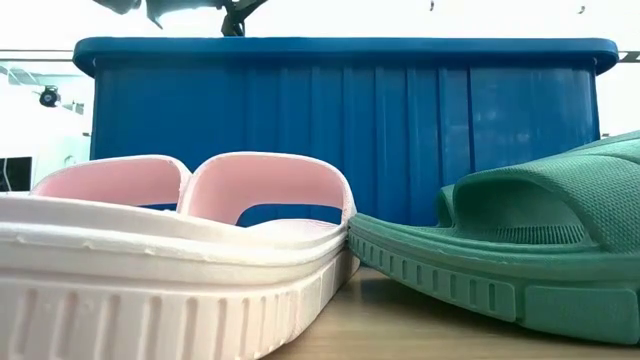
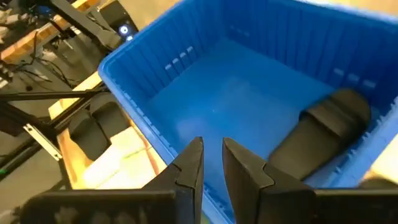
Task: Pick and place slides into bin
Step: Put the black slide into the blue bin
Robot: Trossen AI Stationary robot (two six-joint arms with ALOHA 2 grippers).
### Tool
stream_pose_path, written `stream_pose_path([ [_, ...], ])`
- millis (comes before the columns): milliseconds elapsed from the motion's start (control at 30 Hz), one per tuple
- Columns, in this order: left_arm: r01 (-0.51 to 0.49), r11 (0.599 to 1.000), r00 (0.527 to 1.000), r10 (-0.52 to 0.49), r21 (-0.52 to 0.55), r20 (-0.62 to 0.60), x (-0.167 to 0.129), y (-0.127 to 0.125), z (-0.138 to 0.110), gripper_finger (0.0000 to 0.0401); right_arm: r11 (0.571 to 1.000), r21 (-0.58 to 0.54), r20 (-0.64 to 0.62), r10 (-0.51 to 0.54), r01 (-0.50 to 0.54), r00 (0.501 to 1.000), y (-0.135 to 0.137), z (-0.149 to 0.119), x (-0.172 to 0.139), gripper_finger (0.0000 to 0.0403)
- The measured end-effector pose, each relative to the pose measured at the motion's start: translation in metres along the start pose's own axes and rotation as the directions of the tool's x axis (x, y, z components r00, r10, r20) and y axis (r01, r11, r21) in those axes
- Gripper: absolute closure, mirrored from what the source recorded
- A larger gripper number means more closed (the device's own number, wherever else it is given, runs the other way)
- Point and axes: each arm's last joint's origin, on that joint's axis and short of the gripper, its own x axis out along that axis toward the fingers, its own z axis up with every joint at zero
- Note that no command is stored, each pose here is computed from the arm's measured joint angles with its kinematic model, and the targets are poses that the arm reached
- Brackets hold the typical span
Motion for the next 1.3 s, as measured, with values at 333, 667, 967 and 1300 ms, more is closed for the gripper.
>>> stream_pose_path([
  [333, 0.001, 1.000, 1.000, -0.001, 0.000, 0.000, 0.000, 0.000, 0.000, 0.0184, 0.990, -0.088, -0.171, 0.092, -0.108, 0.981, -0.067, -0.012, -0.012, 0.0352],
  [667, -0.004, 1.000, 1.000, 0.004, 0.000, 0.004, 0.000, 0.000, 0.000, 0.0184, 0.954, -0.202, -0.345, 0.143, -0.222, 0.928, -0.115, -0.047, -0.003, 0.0352],
  [967, -0.012, 1.000, 1.000, 0.012, -0.002, 0.009, 0.000, 0.000, 0.000, 0.0184, 0.855, -0.406, -0.529, 0.068, -0.322, 0.846, -0.127, -0.087, 0.024, 0.0345],
  [1300, -0.031, 1.000, 0.999, 0.031, -0.003, 0.023, 0.000, 0.001, 0.001, 0.0184, 0.827, -0.507, -0.587, -0.122, -0.245, 0.800, -0.126, -0.121, 0.056, 0.0258],
])
